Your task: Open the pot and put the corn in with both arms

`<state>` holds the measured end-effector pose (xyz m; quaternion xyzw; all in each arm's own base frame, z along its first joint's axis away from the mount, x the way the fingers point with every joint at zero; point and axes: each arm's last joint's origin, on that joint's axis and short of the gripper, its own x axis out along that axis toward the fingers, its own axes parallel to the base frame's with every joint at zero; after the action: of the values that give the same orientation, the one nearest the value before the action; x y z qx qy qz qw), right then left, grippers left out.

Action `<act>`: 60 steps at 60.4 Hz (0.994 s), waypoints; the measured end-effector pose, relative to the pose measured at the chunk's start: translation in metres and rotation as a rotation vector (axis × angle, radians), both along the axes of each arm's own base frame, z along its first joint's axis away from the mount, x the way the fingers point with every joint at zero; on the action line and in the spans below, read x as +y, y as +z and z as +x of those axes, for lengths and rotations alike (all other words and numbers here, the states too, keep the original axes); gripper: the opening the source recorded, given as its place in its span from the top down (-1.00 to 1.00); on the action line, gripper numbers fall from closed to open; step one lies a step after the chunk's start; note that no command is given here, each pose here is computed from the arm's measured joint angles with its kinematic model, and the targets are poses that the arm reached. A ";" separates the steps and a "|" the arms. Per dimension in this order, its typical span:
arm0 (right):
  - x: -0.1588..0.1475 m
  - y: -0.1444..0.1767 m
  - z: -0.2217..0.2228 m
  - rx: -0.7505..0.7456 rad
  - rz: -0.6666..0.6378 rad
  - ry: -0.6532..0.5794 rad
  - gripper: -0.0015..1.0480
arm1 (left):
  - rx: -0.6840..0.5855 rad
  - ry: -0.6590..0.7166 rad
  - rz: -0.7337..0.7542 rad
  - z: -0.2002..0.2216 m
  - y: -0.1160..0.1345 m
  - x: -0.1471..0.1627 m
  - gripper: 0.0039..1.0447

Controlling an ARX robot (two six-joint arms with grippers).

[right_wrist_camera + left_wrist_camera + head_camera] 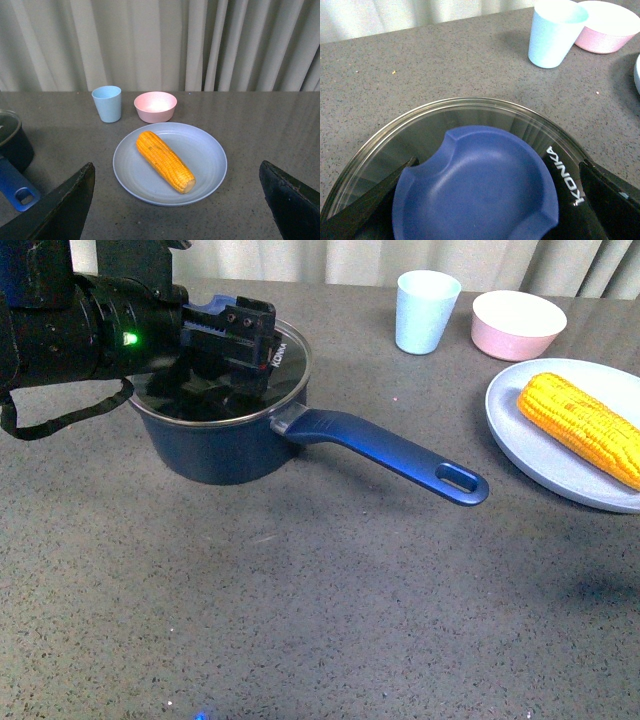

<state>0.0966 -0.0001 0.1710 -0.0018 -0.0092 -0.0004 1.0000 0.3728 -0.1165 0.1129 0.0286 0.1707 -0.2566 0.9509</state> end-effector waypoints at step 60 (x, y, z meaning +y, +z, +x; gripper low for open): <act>0.000 0.000 0.000 0.000 0.000 0.000 -0.83 | 0.030 0.109 0.018 0.009 0.011 0.001 -0.11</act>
<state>0.0966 -0.0001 0.1710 -0.0018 -0.0092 -0.0004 1.0000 0.3817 -0.1153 0.1241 0.0240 0.1887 -0.2035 0.9604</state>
